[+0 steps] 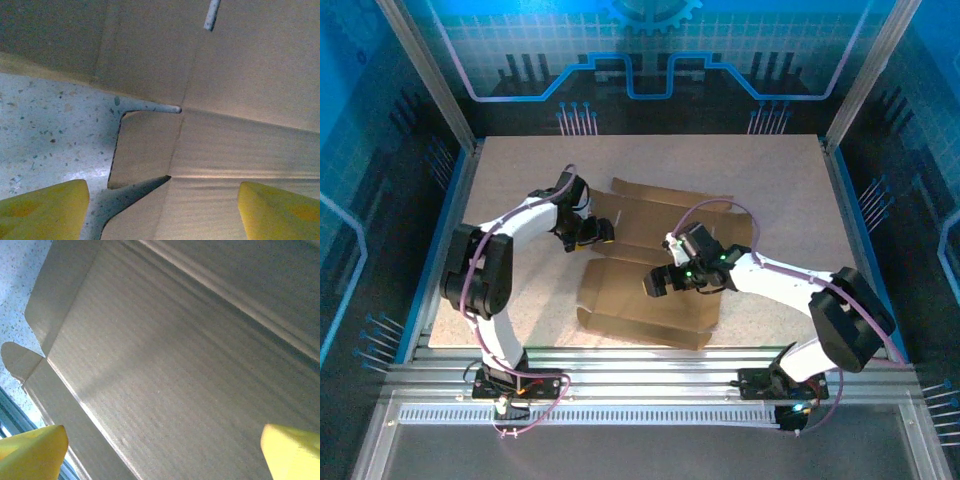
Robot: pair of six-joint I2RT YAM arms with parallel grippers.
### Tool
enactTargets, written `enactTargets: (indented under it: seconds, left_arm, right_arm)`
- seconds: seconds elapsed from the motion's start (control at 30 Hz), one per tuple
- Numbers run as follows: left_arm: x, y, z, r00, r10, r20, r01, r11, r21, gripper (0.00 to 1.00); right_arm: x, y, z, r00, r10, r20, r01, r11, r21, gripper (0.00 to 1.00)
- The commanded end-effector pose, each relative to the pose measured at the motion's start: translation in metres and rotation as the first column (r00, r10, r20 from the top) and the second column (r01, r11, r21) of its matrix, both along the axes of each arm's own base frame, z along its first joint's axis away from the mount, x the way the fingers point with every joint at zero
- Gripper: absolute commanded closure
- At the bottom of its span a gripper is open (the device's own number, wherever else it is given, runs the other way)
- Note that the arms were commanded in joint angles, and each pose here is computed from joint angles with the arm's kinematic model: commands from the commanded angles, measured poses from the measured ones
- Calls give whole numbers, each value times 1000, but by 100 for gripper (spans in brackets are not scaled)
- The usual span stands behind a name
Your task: Fold the paper box
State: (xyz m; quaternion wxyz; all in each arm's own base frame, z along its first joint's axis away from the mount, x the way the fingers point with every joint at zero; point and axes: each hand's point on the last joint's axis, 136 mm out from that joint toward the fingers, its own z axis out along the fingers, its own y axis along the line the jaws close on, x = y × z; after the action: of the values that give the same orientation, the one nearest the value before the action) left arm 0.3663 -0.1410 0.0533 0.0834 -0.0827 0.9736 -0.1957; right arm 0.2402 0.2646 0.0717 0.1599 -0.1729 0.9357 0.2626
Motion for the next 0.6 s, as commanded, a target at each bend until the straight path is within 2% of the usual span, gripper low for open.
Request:
enactTargets:
  seconds: [0.0, 0.4, 0.57]
  left_arm:
    - [12, 3, 0, 1000, -6, 24, 6, 1000, 8, 21]
    - [23, -11, -11, 999, -34, 26, 35, 998, -59, 23]
    - [24, -17, -7, 999, -39, 30, 42, 994, -97, 28]
  right_arm:
    - [-6, 1, -12, 1000, -2, -23, 1, 1000, -30, 0]
    - [-18, -3, -37, 998, 1, -61, -6, 996, -88, 0]
    - [-19, -3, -40, 998, -1, -66, -5, 996, -89, 0]
